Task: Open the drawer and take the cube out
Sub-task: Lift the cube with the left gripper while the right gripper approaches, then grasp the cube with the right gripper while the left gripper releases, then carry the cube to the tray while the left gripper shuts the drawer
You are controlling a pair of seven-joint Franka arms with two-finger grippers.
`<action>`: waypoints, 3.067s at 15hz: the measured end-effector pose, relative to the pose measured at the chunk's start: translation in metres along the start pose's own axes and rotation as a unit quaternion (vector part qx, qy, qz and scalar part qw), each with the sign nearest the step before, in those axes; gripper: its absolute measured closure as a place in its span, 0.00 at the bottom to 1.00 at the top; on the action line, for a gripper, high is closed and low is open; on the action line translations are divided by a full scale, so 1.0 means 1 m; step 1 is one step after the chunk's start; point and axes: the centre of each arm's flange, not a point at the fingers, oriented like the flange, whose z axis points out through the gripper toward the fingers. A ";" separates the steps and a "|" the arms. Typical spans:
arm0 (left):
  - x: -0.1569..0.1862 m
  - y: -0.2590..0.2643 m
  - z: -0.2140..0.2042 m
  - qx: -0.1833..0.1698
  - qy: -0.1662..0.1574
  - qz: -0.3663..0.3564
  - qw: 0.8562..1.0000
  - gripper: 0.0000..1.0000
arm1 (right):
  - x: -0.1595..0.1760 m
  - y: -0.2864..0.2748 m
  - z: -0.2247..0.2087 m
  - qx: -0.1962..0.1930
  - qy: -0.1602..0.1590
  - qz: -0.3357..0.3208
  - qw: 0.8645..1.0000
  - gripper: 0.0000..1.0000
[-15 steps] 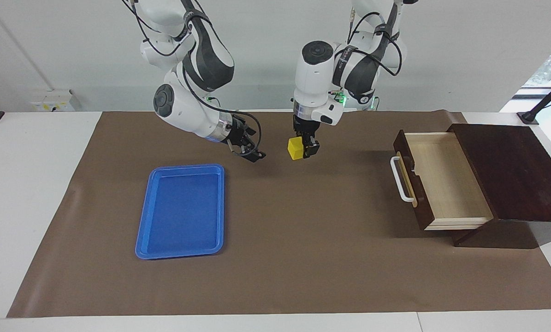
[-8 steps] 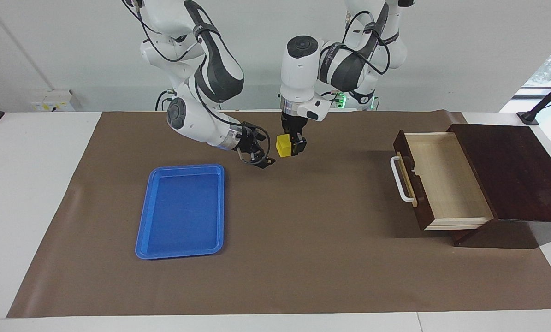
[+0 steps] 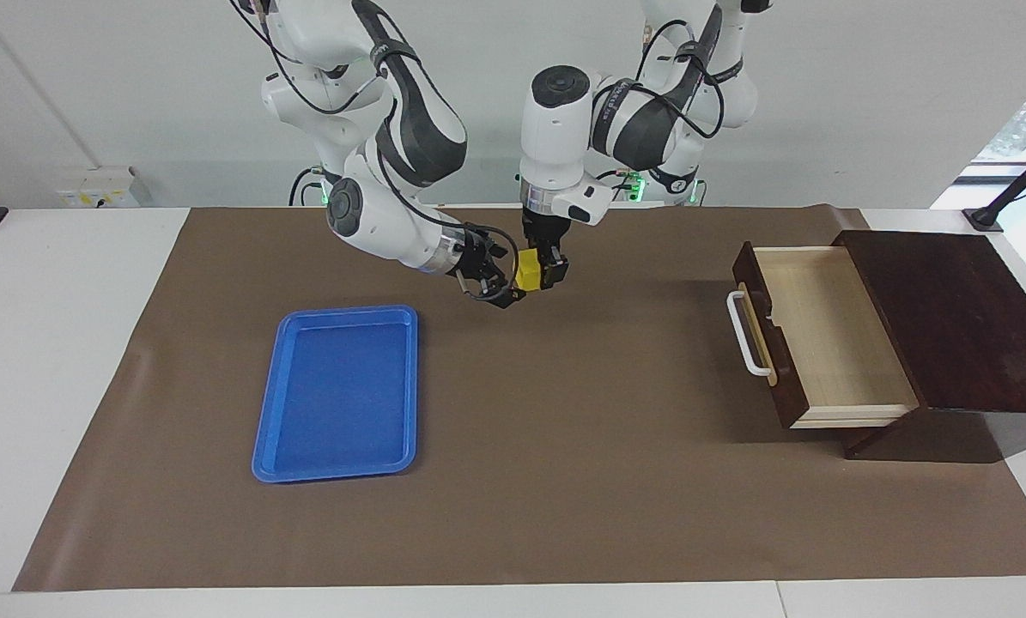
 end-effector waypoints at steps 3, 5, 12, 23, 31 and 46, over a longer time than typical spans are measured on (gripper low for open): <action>0.000 -0.001 0.000 0.001 0.002 0.000 1.000 0.45 | -0.007 0.001 0.006 -0.004 -0.002 -0.003 1.000 0.00; 0.000 -0.002 0.001 0.002 0.003 0.001 1.000 0.45 | -0.010 0.002 0.008 -0.005 -0.002 -0.004 1.000 0.00; 0.000 -0.002 0.002 0.004 0.006 0.001 1.000 0.45 | -0.011 0.002 0.010 -0.004 -0.001 -0.005 1.000 0.04; 0.001 -0.004 0.005 0.011 0.013 -0.005 1.000 0.41 | -0.012 -0.003 0.006 0.010 0.001 -0.011 1.000 0.44; 0.112 0.112 0.008 0.007 0.031 -0.041 0.999 0.00 | -0.013 -0.009 -0.008 0.013 -0.010 -0.008 1.000 0.44; 0.319 0.223 0.027 -0.015 0.026 0.145 0.989 0.00 | 0.232 -0.010 -0.164 0.106 0.037 0.044 0.993 0.44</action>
